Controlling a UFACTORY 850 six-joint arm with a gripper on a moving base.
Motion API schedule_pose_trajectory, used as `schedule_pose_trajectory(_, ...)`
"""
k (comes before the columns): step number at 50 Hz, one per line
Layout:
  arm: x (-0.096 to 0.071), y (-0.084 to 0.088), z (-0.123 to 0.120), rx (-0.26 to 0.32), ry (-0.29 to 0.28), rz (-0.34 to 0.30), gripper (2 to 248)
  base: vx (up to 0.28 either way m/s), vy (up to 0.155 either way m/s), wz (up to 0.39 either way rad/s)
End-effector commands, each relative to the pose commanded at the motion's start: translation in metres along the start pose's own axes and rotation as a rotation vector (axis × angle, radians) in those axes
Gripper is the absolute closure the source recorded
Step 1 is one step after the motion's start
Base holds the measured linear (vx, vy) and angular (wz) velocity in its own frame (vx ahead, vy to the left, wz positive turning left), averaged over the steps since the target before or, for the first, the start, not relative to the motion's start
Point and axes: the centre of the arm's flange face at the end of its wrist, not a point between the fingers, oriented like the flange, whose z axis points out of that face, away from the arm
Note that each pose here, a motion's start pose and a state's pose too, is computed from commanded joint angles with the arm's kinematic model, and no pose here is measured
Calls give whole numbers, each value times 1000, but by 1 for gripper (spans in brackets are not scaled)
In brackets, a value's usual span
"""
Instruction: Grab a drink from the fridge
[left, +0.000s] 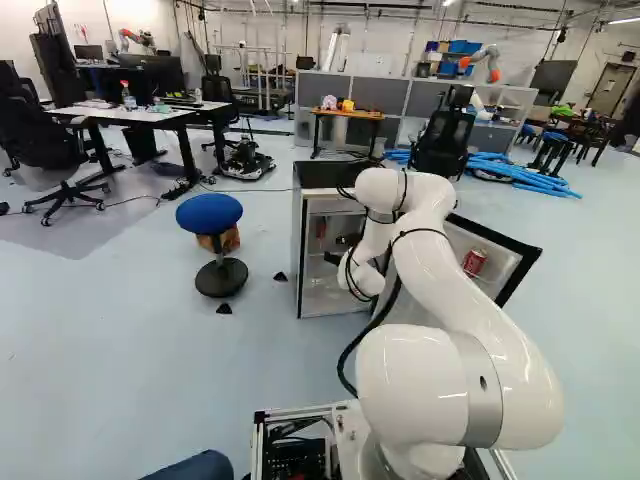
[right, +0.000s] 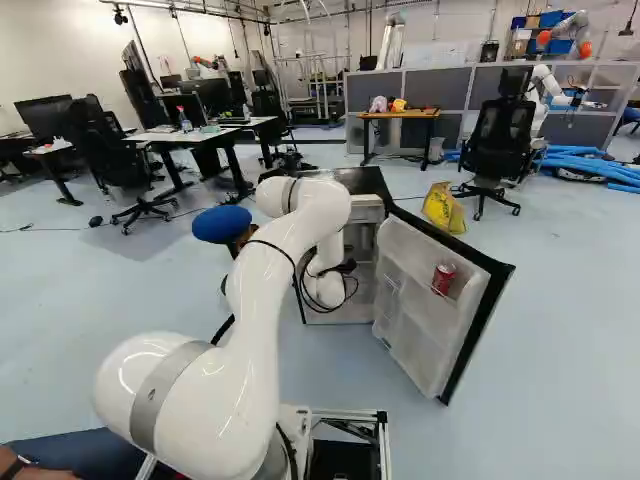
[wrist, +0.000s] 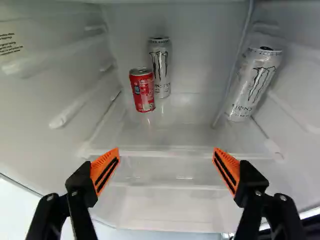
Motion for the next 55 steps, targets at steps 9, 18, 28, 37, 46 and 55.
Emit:
schedule_pose_trajectory(9, 0, -1, 9, 4, 15, -6, 3, 0, 0, 0)
schedule_pose_trajectory(18, 1, -2, 17, 8, 28, -12, 3, 0, 0, 0)
schedule_pose_trajectory(28, 1, -3, 27, 12, 44, -19, 3, 0, 0, 0)
schedule_pose_trajectory(37, 1, -4, 36, 16, 58, -25, 3, 0, 0, 0)
schedule_pose_trajectory(46, 1, -5, 44, 19, 73, -31, 3, 0, 0, 0)
schedule_pose_trajectory(55, 1, -5, 52, 21, 86, -36, 3, 0, 0, 0)
